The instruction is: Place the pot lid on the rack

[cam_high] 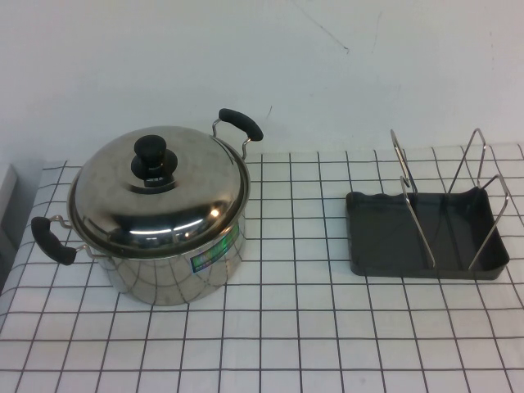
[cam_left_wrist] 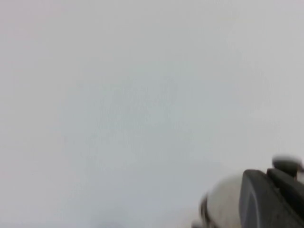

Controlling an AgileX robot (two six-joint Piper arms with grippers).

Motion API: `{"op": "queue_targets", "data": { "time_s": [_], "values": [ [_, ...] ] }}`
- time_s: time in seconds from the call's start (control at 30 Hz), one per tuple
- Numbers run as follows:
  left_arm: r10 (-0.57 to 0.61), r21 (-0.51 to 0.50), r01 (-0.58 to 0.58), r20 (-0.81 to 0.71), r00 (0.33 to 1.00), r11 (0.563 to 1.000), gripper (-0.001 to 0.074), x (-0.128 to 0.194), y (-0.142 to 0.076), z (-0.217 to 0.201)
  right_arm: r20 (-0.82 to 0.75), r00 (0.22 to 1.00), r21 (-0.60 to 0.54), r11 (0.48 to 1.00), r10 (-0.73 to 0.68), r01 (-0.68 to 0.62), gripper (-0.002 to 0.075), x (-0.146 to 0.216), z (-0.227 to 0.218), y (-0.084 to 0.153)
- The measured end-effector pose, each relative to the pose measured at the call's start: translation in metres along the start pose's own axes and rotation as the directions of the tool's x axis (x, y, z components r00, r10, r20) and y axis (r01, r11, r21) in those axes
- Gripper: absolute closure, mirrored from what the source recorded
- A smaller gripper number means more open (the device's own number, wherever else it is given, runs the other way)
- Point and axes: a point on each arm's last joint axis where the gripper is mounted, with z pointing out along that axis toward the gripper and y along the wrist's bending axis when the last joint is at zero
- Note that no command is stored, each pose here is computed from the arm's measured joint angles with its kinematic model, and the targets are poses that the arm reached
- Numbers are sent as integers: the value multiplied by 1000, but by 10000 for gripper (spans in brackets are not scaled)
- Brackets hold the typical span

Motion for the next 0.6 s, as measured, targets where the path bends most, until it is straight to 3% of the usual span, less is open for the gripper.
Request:
{"op": "queue_targets", "data": {
  "time_s": [0.13,0.27,0.6],
  "values": [
    [0,7,0,135,991,1000,738,-12,-1,-1,235,972,16,1000,-5,2,729,-21,-3,-1],
    [-1,9,-1,178,984,1000,738,-16,-1,-1,363,931,13,999,23,-30,729,-33,-6,-2],
    [-1,10,-1,198,980,1000,738,-18,-1,-2,434,898,23,996,72,-91,729,-39,-9,-5]
  ]
}}
